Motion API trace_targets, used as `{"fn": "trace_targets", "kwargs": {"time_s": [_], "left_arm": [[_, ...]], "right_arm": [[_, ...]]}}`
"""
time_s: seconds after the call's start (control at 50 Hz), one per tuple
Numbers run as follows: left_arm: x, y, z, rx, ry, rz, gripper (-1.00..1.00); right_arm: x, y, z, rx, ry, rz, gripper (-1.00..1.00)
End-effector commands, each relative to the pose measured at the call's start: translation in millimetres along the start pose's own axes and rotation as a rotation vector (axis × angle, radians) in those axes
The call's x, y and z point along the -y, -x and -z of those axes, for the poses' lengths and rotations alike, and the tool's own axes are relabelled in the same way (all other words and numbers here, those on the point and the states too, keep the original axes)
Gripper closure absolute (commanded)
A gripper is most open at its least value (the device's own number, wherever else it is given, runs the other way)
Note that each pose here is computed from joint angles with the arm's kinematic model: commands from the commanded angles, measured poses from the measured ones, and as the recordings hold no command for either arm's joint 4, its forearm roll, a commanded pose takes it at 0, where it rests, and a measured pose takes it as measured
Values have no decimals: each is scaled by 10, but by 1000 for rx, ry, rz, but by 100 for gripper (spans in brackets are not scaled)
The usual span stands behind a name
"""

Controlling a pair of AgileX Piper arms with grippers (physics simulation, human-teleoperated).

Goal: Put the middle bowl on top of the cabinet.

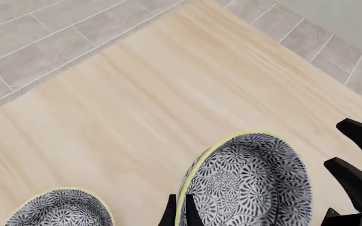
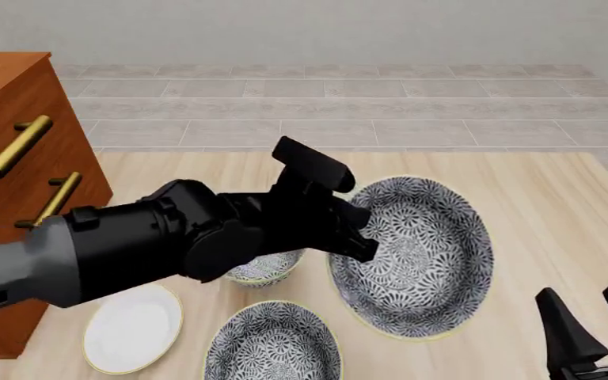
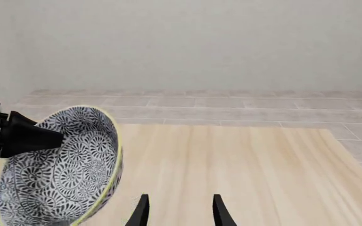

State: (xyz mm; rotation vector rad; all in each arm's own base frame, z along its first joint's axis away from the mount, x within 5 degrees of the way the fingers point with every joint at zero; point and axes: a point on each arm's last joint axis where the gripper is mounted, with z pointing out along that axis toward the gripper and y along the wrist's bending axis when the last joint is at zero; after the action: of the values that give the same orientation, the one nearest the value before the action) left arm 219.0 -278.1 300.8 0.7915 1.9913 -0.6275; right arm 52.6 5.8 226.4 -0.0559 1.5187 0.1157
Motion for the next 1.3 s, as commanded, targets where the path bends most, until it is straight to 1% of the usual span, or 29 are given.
{"fn": "trace_targets", "kwargs": {"time_s": [0.02,0.12,0.26,0.3,0.44,0.46,0.56,0.58,0.64,0.74,0.78,0.82,0.84,0.88,0.9,0.92,1.0,1.02,1.3], "left_arm": [[-85,150,216,51,17,30,100],[-125,211,309,68,28,28,100],[-286,295,387,92,72,35,100],[-342,329,426,105,87,46,100],[-428,391,509,124,112,55,100],[-472,404,534,131,125,48,100],[-532,462,642,156,145,59,100],[-581,484,695,169,161,49,100],[-602,514,754,180,169,58,100],[-701,557,865,205,201,83,100],[-703,571,905,213,204,86,100],[-794,599,997,234,236,95,100],[-789,612,1009,237,233,113,100],[-863,642,1077,249,261,110,100],[-863,642,1077,249,261,110,100],[-890,667,1125,261,270,129,100],[-992,695,1223,283,307,147,100],[-1050,700,1268,294,328,157,100],[-1146,772,1486,339,378,172,100]], "right_arm": [[-2,2,0,0,4,1,-100],[-4,12,1,1,7,1,-100],[-5,11,2,2,9,0,-100],[-5,11,2,2,9,-1,-100],[-7,16,3,2,11,-1,-100],[-7,17,3,3,12,-1,-100],[-8,30,5,5,14,0,-100],[-9,27,4,5,15,1,-100],[-9,21,3,4,16,1,-100],[-12,37,6,6,20,1,-100],[-12,34,6,4,21,1,-100],[-13,33,5,4,22,1,-100],[-13,33,5,4,22,1,-100],[-14,40,7,4,25,1,-100],[-14,40,7,4,25,1,-100],[-14,29,5,3,26,-1,-100],[-16,32,6,3,28,-3,-100],[-16,34,6,4,28,-2,-100],[-16,32,6,3,28,-4,-100]]}}
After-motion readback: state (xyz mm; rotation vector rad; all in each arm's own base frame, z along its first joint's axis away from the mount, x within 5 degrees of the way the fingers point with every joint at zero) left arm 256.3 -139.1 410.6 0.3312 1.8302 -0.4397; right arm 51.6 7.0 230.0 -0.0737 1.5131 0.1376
